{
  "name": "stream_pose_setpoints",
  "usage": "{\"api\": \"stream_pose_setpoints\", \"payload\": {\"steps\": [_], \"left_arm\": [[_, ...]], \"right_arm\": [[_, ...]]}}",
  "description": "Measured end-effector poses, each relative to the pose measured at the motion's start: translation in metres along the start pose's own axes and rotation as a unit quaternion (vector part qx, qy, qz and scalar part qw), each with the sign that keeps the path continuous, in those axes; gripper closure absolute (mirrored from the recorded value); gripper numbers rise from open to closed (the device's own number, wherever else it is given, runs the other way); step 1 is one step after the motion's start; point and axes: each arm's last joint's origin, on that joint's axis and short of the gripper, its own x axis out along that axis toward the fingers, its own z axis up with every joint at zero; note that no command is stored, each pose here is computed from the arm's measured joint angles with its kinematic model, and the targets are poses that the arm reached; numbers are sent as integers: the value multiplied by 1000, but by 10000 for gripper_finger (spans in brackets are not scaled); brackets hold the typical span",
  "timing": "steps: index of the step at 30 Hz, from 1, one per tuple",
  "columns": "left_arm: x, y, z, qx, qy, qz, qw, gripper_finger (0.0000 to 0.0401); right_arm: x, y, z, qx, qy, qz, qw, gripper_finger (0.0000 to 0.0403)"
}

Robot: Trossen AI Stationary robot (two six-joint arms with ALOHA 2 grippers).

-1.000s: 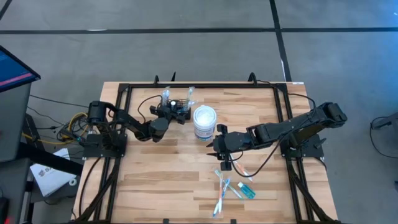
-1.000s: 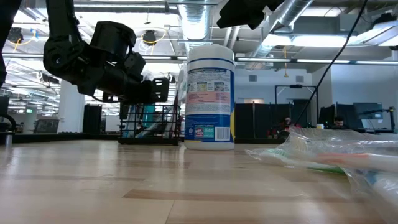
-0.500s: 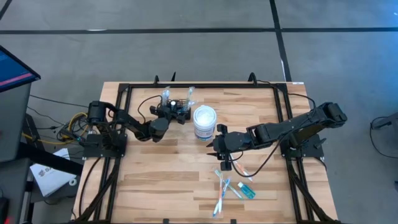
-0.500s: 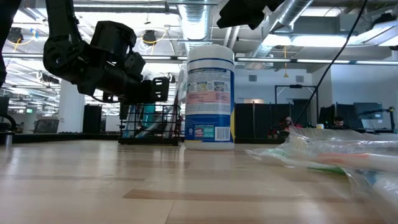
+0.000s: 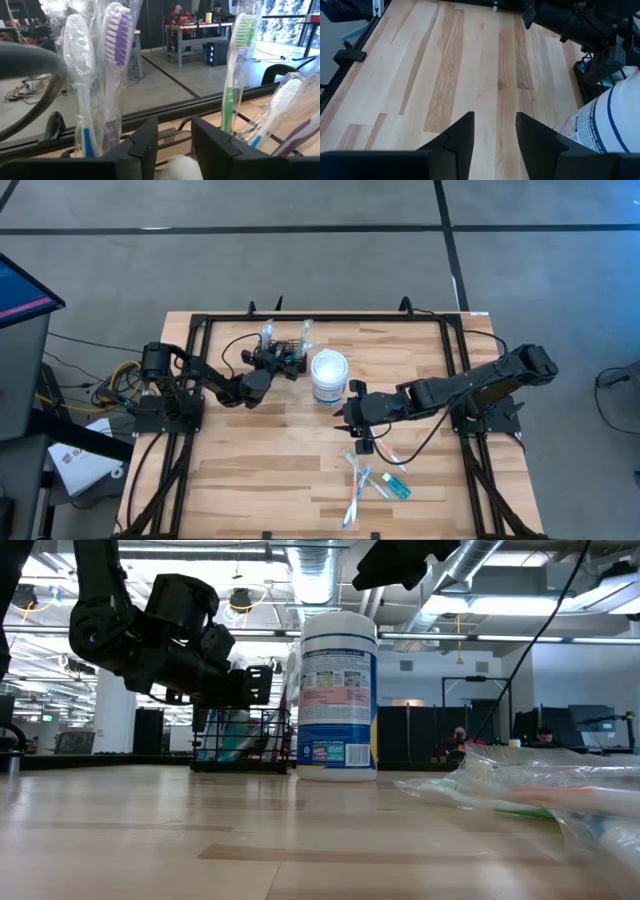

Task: Pick & Place toothbrushing station
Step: Put the top blue mouthwash into the mesh organizer, then put the top orange toothbrush into the mesh organizer

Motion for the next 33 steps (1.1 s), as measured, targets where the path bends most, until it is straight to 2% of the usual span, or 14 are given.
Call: {"api": "stream_pose_setpoints", "payload": {"steps": [15, 30, 33], "left_arm": [[0, 0, 1, -4, -2, 0, 1000, 295], [-10, -7, 12, 4, -35, -38, 999, 295], [-11, -8, 21, 12, -47, -40, 998, 295]], "right_arm": [[0, 0, 0, 0, -1, 0, 1000, 268], [0, 0, 1, 1, -5, 0, 1000, 266], [0, 0, 1, 1, -6, 0, 1000, 266]]}}
